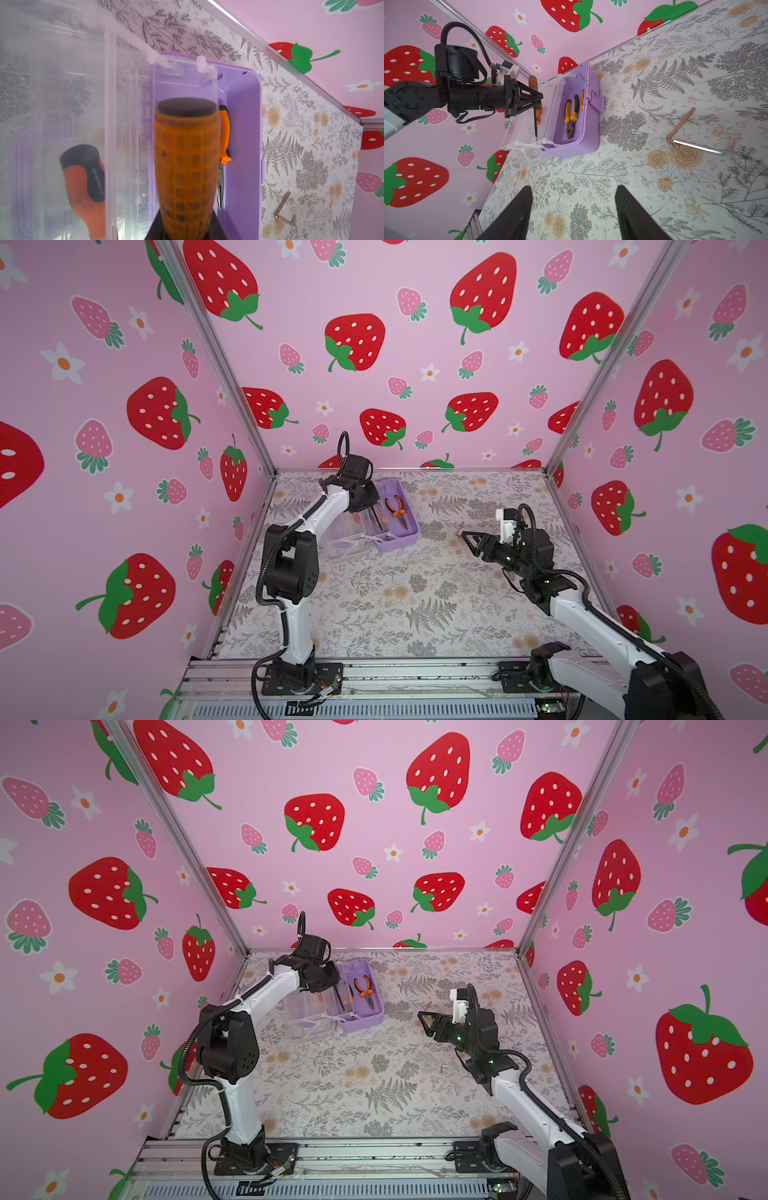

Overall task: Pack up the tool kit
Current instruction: 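Carry the yellow screwdriver over the lavender box with the left gripper while the right withdraws, then lower the yellow screwdriver into the box with the left gripper while the right reaches out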

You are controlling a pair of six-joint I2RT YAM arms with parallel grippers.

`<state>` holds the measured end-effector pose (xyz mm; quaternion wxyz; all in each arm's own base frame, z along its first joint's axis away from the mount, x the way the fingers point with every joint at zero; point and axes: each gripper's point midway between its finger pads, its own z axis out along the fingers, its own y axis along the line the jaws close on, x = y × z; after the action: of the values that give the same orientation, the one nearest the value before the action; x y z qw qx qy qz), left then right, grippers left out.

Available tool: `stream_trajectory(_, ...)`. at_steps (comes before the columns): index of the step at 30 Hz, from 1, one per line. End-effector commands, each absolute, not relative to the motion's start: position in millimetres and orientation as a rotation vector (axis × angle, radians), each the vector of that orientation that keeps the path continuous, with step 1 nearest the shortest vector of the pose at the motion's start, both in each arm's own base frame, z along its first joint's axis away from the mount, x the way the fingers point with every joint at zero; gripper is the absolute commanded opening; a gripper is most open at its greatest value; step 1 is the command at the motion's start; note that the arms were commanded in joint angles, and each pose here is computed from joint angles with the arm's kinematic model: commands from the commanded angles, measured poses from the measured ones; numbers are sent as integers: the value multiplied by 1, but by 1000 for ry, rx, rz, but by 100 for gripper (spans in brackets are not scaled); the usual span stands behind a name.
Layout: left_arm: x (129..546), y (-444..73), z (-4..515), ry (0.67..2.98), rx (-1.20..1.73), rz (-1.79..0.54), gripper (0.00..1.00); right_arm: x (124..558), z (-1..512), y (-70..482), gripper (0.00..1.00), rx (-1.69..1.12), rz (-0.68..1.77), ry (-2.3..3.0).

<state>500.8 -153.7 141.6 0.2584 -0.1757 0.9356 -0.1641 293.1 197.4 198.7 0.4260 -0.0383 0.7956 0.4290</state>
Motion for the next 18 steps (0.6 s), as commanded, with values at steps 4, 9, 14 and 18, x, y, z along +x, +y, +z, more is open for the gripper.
stream_trajectory(4,514,-145,135,2572,-450,-348,0,293,200,197,67,-110,1069,1983)
stream_trajectory(9,513,-147,118,2608,-452,-352,18,293,200,193,67,-101,1053,1982)
stream_trajectory(14,509,-148,119,2614,-447,-365,48,293,199,190,67,-92,1041,1989)
stream_trajectory(18,506,-150,143,2563,-434,-411,63,302,194,174,68,-61,873,2042)
